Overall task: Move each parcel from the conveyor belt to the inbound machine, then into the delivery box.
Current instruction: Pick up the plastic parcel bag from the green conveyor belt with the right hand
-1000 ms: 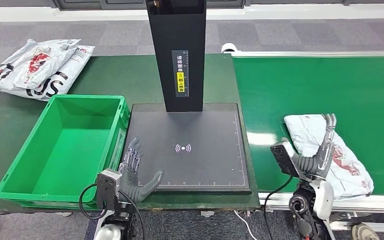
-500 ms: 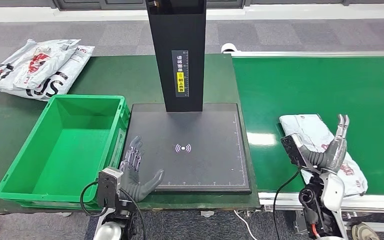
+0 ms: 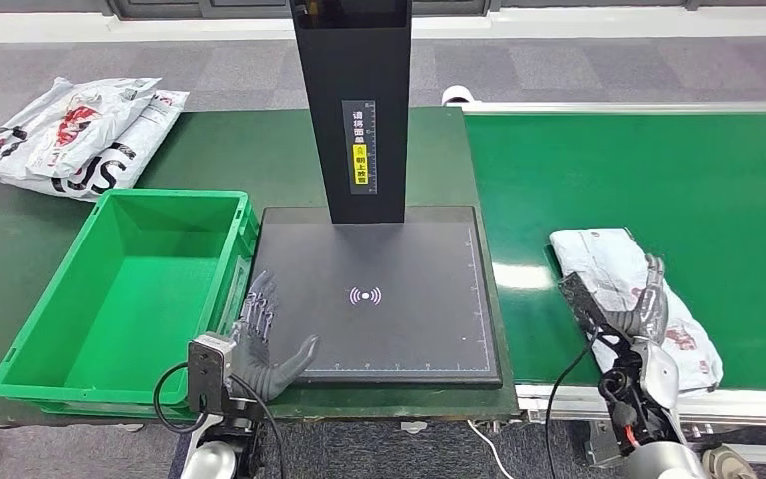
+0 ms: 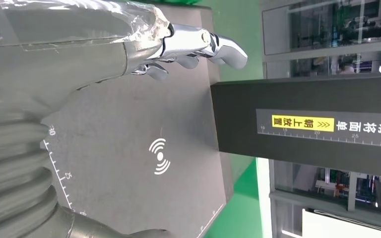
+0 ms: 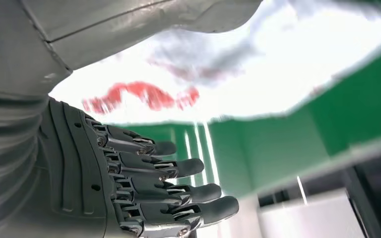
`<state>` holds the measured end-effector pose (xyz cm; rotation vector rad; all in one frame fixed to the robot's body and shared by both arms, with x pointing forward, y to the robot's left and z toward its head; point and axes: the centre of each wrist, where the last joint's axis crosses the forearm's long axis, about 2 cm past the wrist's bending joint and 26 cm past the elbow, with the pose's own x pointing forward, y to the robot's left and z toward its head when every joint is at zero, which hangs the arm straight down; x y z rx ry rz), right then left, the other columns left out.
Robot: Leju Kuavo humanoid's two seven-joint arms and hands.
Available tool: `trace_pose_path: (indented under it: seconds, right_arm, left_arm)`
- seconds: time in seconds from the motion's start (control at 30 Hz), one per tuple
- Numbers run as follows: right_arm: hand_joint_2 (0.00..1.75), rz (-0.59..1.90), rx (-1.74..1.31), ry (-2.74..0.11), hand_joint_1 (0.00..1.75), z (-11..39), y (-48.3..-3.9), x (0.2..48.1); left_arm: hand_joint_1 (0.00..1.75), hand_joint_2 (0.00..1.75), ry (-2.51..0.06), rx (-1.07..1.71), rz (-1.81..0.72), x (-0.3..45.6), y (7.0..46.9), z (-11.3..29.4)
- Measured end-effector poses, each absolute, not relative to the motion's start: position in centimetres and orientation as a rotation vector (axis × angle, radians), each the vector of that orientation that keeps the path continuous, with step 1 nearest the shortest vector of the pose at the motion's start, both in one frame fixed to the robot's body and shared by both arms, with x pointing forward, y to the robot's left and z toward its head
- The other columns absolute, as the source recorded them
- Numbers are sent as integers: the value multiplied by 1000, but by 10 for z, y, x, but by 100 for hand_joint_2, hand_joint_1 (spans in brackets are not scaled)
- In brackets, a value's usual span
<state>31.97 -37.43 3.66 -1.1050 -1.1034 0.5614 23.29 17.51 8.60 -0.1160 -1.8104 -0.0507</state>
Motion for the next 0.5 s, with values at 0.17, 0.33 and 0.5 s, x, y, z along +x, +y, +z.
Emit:
trace_pose_path:
  seconds: [0.17, 0.33, 0.5]
  right_arm:
    - [175, 607, -1022, -964, 0, 22, -370, 312]
    - [175, 643, -928, -814, 0, 12, -372, 305]
    - [175, 677, -919, -678, 0, 8, -379, 303]
  left_arm:
    - [0, 175, -1809, -106, -45, 233, 178, 85]
    - [0, 175, -1813, -108, -47, 234, 179, 86]
    - [0, 175, -1817, -114, -50, 236, 178, 87]
